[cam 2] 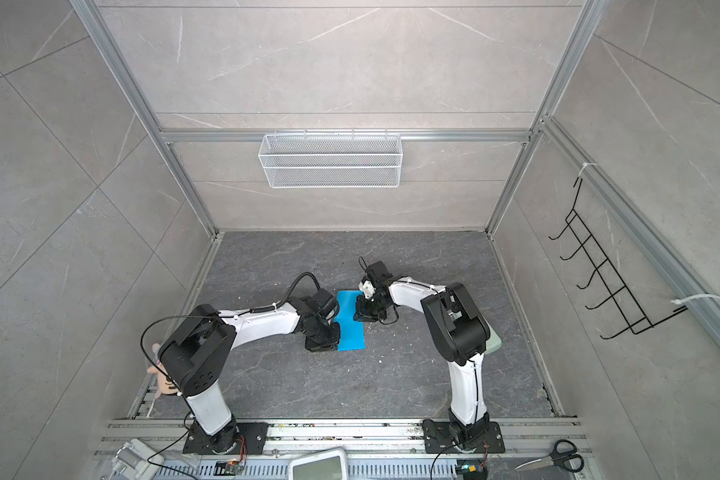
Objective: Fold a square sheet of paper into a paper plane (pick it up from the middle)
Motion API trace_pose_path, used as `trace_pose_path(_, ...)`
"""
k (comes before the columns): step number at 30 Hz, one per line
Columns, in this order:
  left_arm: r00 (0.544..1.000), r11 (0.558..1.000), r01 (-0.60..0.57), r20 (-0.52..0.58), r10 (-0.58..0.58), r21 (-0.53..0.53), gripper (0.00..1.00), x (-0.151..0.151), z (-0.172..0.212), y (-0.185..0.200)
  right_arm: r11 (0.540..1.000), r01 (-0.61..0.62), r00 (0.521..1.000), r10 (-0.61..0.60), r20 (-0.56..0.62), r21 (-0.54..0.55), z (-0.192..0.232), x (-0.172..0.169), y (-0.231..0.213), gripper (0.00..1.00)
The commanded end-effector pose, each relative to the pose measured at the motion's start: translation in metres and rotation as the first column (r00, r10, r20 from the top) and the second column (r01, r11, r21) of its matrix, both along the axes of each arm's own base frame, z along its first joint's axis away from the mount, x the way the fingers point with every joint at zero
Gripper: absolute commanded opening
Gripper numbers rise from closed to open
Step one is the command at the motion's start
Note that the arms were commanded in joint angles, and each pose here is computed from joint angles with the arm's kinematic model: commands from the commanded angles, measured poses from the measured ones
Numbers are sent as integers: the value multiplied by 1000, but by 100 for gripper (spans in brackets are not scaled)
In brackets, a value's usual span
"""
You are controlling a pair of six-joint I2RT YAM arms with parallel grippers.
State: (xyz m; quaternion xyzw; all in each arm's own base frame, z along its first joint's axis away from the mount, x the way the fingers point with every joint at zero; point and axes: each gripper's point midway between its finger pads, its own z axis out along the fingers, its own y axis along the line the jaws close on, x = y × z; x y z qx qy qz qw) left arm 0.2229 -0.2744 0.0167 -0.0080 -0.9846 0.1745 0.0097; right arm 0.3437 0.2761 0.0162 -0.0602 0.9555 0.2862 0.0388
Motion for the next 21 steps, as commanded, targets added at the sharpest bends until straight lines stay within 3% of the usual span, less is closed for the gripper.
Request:
trace_pose_path(1,996,992,5,-85,5,125,9,-29,-7,33,970,30,993,-57,-103,-241,-72,-27,-42,20)
trace_pose_path(4,999,996,37,-35,-35,78,9,-18,14,22,970,30,993,-55,-100,-240,-72,-27,-42,20)
trace_pose_path(10,985,997,80,155,-77,-11,10,38,66,0,971,29,994,-54,-100,-237,-73,-27,-41,20)
trace_pose_path(16,975,998,46,220,-34,-51,11,93,62,-10,970,33,993,-59,-105,-241,-72,-26,-40,20)
trace_pose_path(21,974,998,63,219,-58,-13,10,116,47,-12,969,35,991,-64,-113,-244,-72,-26,-40,20)
